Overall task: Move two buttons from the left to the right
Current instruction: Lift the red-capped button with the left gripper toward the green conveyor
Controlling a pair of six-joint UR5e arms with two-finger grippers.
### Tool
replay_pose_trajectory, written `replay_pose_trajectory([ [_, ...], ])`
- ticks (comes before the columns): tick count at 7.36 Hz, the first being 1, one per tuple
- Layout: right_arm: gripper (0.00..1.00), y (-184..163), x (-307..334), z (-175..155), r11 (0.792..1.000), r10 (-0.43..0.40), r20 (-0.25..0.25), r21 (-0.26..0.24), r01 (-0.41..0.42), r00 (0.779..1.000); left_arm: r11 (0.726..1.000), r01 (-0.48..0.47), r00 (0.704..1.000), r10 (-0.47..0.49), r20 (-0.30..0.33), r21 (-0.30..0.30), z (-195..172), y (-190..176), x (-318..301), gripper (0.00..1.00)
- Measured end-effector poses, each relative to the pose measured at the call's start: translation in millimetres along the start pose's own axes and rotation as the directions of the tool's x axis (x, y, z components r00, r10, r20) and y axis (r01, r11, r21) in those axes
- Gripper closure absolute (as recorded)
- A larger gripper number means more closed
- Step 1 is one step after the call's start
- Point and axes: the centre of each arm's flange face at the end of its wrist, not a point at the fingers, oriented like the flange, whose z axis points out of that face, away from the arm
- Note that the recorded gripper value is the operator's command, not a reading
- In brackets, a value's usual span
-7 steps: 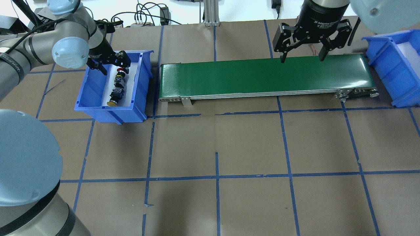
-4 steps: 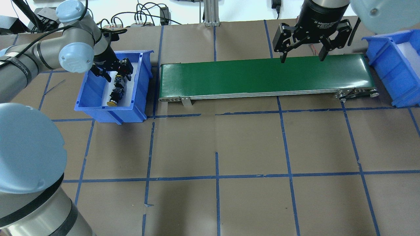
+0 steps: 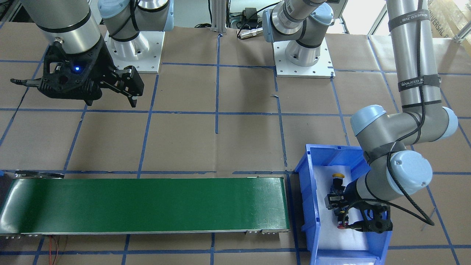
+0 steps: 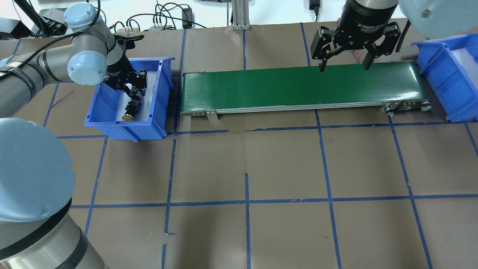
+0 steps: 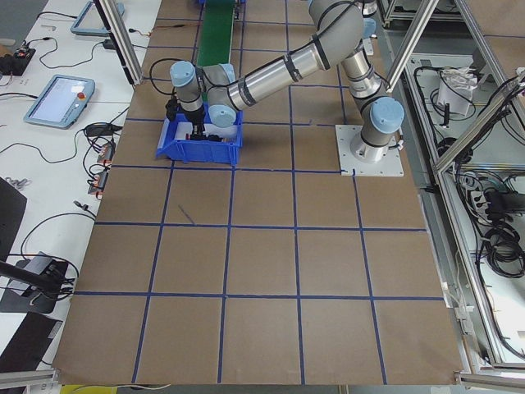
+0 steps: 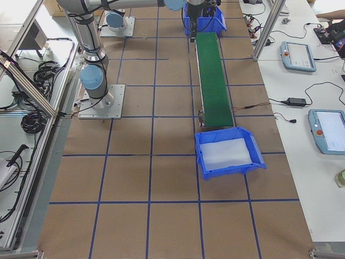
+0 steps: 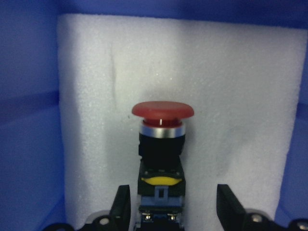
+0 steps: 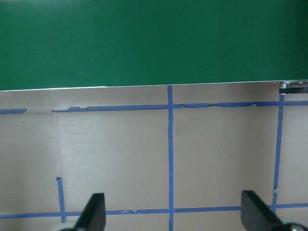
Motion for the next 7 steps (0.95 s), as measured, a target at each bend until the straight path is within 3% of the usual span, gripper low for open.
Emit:
replay_pose_trajectory([
  [3, 0.00, 0, 0, 0, 1.000, 0.000, 0.000, 0.000, 0.000, 1.000, 0.999, 0.018, 0.997, -0.020, 0.068, 0.032, -36, 2, -7, 0.87],
  [7, 0.00, 0, 0, 0, 1.000, 0.000, -0.001, 0.000, 0.000, 1.000, 0.995, 0.065, 0.994, -0.072, 0.084, 0.079, -167, 59, 5, 0.87],
])
